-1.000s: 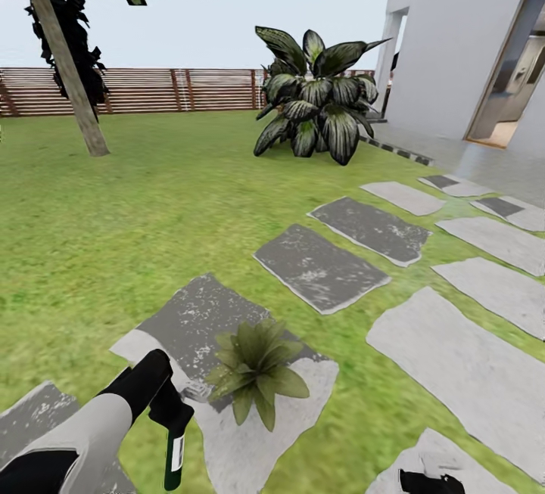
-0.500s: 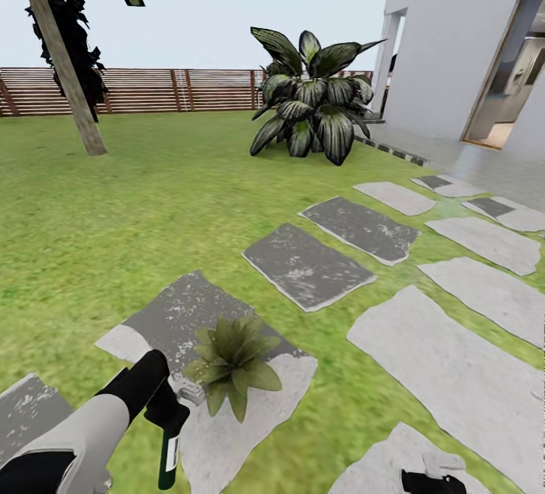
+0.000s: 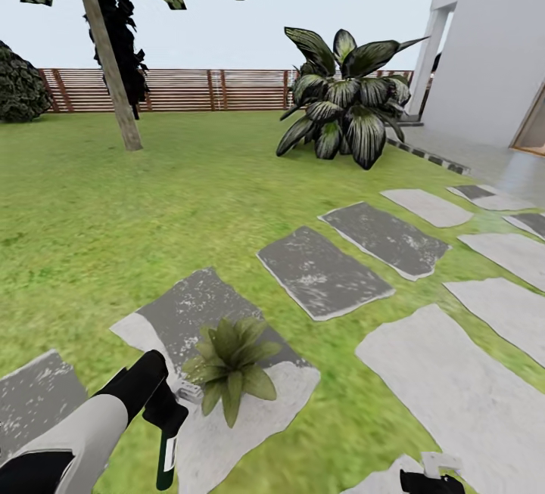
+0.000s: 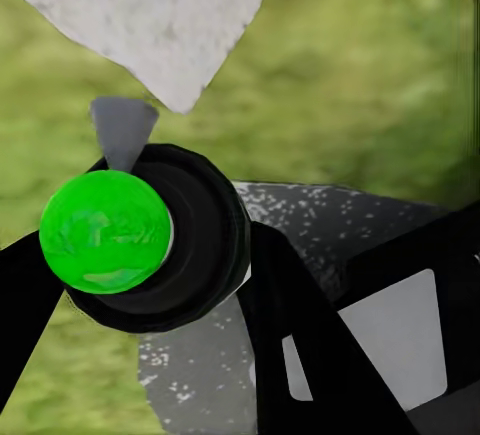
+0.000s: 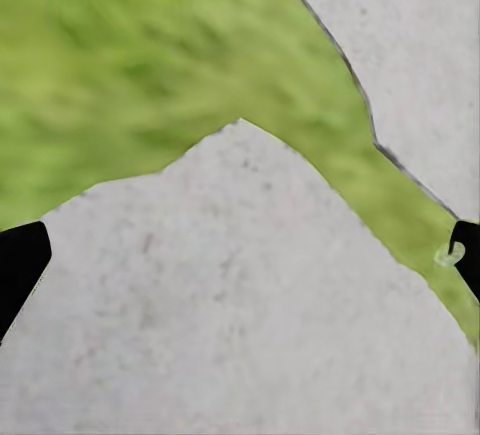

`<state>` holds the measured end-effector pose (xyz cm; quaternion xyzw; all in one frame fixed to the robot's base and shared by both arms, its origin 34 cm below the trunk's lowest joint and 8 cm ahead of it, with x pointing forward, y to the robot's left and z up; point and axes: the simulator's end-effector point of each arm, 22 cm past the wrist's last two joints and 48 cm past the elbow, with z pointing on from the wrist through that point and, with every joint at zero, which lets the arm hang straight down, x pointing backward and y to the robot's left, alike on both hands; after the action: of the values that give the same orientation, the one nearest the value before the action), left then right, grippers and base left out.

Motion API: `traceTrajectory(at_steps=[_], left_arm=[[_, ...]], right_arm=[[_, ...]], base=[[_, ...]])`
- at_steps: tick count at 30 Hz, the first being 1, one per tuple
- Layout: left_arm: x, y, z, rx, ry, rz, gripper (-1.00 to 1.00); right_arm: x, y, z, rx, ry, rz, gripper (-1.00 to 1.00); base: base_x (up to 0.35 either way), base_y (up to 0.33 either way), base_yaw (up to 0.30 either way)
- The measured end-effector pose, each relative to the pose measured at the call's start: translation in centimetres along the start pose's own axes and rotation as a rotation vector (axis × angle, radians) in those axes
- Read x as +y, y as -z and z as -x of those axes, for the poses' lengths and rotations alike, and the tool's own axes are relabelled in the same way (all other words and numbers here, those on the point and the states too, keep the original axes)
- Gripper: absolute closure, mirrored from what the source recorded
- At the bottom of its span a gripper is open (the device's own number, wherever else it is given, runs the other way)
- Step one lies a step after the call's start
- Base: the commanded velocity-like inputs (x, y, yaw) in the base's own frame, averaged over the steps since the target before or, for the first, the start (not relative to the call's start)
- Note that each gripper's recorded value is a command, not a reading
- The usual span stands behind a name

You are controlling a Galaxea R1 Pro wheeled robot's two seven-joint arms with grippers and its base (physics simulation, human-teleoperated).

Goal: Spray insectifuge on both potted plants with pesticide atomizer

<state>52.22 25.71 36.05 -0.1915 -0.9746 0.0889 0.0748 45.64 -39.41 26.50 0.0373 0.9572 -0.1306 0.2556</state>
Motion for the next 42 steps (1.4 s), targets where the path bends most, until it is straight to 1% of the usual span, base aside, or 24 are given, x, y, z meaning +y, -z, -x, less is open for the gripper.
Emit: traceTrajectory(at_steps=[6, 12, 15, 19, 21, 22, 26, 28, 30, 36, 40, 42], left_arm=[[0.0, -0.1, -0.1, 0.002, 0.001, 0.0, 1.0], [0.8, 0.0, -0.5, 0.006, 0.008, 0.009, 1.0], [2.3, 0.3, -1.1, 0.012, 0.021, 0.032, 1.0], [5.8, 1.0, -2.9, 0.024, 0.06, 0.071, 1.0], [6.4, 1.1, -3.4, 0.028, 0.071, 0.074, 1.0], [6.5, 1.0, -3.5, 0.029, 0.074, 0.073, 1.0], [5.3, -0.1, -4.3, 0.046, 0.068, 0.055, 1.0], [4.5, -0.4, -4.0, 0.044, 0.063, 0.043, 1.0], [4.3, -0.5, -3.9, 0.043, 0.057, 0.044, 1.0], [4.6, -0.4, -4.0, 0.047, 0.051, 0.054, 1.0], [5.8, -0.2, -4.6, 0.052, 0.062, 0.071, 1.0], [5.8, -0.1, -4.6, 0.051, 0.066, 0.071, 1.0]], right_arm=[[0.0, 0.0, 0.0, 0.001, 0.0, 0.0, -1.0], [0.2, 0.0, 0.0, 0.0, 0.0, 0.002, -1.0], [0.2, 0.0, 0.0, 0.0, -0.001, 0.003, -1.0], [0.3, 0.0, 0.0, 0.0, -0.001, 0.003, -1.0], [0.3, 0.0, 0.0, 0.0, -0.001, 0.003, -1.0], [0.3, 0.0, 0.0, 0.0, 0.0, 0.003, -1.0], [0.3, 0.0, 0.0, 0.001, 0.0, 0.004, -1.0], [0.3, 0.0, 0.0, 0.001, 0.0, 0.004, -1.0], [0.2, 0.0, 0.0, 0.001, -0.001, 0.003, -1.0], [-0.3, 0.0, -0.1, 0.001, 0.004, -0.004, -1.0], [-0.3, 0.0, 0.0, 0.0, 0.003, -0.003, -1.0], [-0.3, 0.0, 0.0, 0.0, 0.002, -0.003, -1.0]], base=[[0.2, -0.277, 0.139], [0.078, -0.271, 0.083], [-0.106, -0.271, 0.257], [-0.121, -0.264, 0.275], [-0.052, -0.218, 0.278], [-0.017, -0.089, 0.278], [-0.005, -0.026, 0.278], [-0.001, -0.004, 0.216], [0.0, -0.002, 0.088], [0.0, 0.0, 0.012], [0.0, 0.0, 0.0], [0.0, 0.0, 0.0]])
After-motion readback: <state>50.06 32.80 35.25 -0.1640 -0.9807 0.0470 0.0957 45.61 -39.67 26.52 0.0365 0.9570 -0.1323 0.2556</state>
